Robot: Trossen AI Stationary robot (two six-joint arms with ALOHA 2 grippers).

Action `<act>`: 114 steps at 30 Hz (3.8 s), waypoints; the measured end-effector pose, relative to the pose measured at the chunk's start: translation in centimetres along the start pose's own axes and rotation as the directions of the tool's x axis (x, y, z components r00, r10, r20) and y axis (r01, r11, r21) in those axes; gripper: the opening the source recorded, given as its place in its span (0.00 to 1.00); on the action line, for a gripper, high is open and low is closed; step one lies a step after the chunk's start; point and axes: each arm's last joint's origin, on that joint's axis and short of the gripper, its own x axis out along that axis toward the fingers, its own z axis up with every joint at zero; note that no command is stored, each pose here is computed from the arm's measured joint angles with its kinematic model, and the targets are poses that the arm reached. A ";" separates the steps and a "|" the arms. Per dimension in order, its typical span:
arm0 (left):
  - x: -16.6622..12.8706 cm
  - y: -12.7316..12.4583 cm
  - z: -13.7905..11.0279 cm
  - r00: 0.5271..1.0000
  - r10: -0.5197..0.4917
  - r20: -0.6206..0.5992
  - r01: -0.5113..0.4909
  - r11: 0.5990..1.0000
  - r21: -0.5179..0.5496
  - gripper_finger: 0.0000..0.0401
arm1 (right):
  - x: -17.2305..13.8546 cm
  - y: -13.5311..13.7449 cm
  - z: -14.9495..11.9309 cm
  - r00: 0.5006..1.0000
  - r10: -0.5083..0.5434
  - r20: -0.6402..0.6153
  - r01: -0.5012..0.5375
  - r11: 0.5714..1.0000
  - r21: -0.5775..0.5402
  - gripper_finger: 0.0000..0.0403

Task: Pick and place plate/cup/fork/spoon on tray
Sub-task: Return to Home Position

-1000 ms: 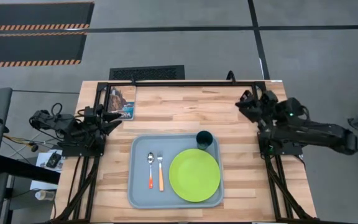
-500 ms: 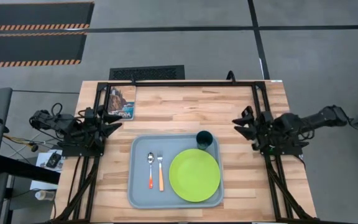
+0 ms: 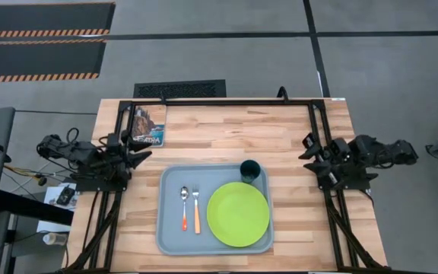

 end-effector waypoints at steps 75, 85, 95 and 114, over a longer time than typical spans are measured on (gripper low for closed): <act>1.3 -0.7 -7.8 0.823 -0.523 -0.220 0.567 0.741 0.360 0.43 | -2.9 -2.2 -8.3 0.896 -0.257 -0.363 0.185 0.958 -0.220 0.39; 1.3 -0.7 -7.8 0.822 -0.523 -0.224 0.569 0.760 0.314 0.43 | -2.9 -2.2 -8.3 0.895 -0.257 -0.364 0.185 0.958 -0.220 0.39; 1.3 -0.7 -7.9 0.822 -0.523 -0.225 0.569 0.762 0.310 0.43 | -2.9 -2.3 -8.3 0.895 -0.257 -0.365 0.185 0.958 -0.220 0.39; 1.3 -0.6 -7.9 0.822 -0.523 -0.226 0.570 0.762 0.308 0.43 | -2.9 -2.3 -8.3 0.895 -0.257 -0.365 0.185 0.958 -0.220 0.39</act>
